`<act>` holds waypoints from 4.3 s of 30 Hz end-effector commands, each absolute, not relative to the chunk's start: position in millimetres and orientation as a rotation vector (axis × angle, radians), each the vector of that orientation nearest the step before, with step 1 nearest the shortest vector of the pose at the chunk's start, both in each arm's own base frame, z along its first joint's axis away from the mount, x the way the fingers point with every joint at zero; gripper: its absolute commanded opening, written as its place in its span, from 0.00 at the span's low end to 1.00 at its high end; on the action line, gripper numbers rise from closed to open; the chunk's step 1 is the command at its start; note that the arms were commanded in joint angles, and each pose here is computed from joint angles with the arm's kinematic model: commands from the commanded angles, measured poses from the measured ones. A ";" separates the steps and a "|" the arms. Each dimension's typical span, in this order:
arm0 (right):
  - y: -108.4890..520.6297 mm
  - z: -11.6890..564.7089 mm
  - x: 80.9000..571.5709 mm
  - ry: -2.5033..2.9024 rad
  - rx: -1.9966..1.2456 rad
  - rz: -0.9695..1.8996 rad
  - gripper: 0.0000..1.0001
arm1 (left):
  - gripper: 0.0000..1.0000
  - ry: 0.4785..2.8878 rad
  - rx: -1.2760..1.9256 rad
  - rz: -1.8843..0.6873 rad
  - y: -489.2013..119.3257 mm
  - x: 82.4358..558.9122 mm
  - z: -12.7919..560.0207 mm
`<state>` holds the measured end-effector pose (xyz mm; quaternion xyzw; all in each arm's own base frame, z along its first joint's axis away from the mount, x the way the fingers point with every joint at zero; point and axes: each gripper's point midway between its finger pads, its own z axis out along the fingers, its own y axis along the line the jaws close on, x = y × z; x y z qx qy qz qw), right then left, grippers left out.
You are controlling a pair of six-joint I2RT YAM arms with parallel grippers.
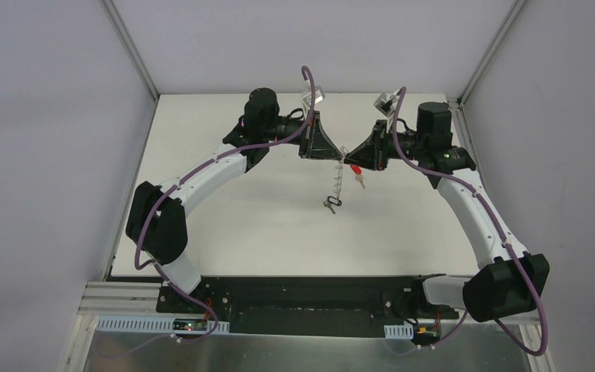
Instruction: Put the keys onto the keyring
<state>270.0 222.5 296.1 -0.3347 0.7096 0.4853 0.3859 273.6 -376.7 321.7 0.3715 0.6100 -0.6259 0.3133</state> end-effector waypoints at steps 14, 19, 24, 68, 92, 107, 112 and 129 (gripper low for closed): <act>233.3 302.9 258.9 1.721 -0.954 1.294 0.12 | 0.00 1.481 1.050 -1.681 -375.6 258.8 349.1; 234.2 305.4 254.8 1.707 -0.972 1.309 0.03 | 0.00 1.487 1.053 -1.685 -375.8 258.7 346.9; 232.5 306.1 252.0 1.705 -0.986 1.290 0.00 | 0.00 1.493 1.058 -1.679 -376.0 259.5 345.4; 240.2 284.0 258.8 1.913 -1.063 0.978 0.00 | 0.39 1.538 1.326 -1.281 -373.3 270.9 312.8; 240.7 289.7 252.4 1.863 -1.043 1.055 0.05 | 0.00 1.519 1.400 -1.327 -375.2 260.2 312.1; 208.2 338.9 246.0 1.746 -0.884 1.227 0.42 | 0.00 1.445 1.018 -1.712 -380.6 257.4 369.8; 205.1 338.2 241.5 1.735 -0.871 1.272 0.41 | 0.00 1.439 0.935 -1.773 -381.1 257.6 379.2; 206.0 336.5 245.2 1.721 -0.857 1.328 0.21 | 0.00 1.409 0.890 -1.829 -378.3 251.6 384.1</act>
